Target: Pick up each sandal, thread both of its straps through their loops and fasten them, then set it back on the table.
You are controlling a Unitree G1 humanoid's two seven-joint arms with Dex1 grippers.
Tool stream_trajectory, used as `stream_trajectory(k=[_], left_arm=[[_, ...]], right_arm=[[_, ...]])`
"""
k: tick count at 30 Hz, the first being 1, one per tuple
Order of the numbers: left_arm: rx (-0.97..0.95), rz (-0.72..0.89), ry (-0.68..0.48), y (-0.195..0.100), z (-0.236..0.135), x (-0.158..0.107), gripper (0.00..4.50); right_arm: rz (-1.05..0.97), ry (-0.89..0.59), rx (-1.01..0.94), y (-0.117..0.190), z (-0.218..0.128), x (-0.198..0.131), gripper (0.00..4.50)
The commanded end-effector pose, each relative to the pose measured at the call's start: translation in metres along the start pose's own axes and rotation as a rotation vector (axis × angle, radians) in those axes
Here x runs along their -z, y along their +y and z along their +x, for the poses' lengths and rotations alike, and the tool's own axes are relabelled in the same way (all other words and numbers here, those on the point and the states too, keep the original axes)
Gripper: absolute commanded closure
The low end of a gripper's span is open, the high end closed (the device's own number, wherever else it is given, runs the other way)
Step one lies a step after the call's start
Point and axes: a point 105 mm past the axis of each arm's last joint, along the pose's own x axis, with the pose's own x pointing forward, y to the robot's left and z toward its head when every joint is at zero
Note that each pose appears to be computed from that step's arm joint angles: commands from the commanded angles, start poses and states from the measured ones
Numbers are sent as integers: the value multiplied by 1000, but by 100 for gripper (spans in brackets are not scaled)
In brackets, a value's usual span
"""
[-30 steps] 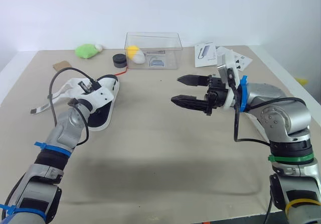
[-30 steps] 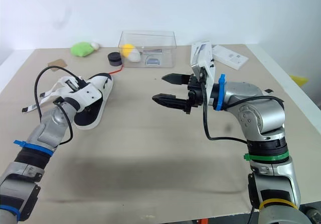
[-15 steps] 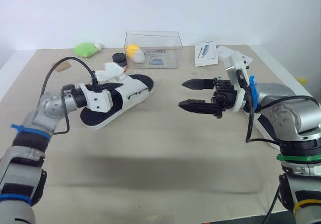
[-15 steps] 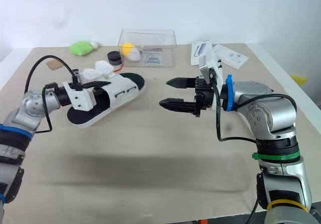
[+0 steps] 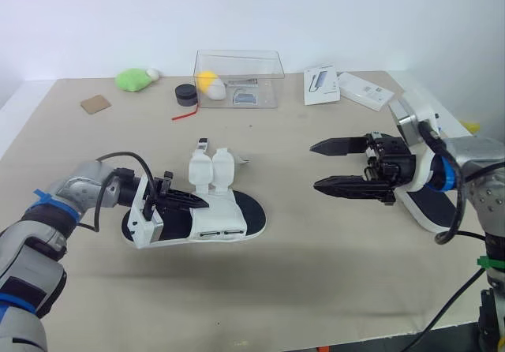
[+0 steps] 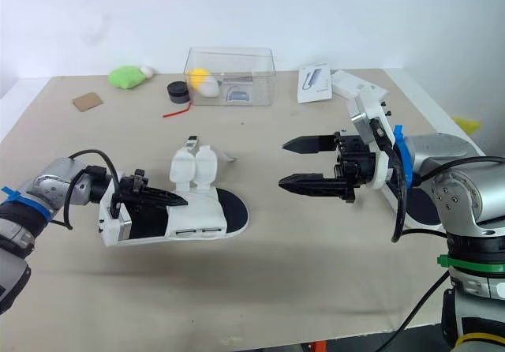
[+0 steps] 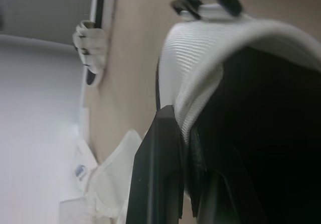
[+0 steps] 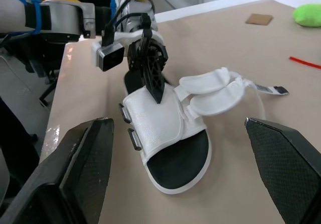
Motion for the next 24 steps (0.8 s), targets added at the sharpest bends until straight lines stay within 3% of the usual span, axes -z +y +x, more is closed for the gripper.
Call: stream_trajectory(k=[1,18,22,24], left_arm=[[-66,44,-29,12,-3,-6,448],[-48,-29,-25,-6,3,-5,448],[-48,-31,-21,-6,1,-5,320],[-55,-55,6,-5,-2,-1,222]], right_arm=[[-49,17,-23,9,0,-4,0],[-50,53,-37,8,8,5,0],[-50,56,-39,8,8,6,0],[-51,57,-39,9,9,7,0]])
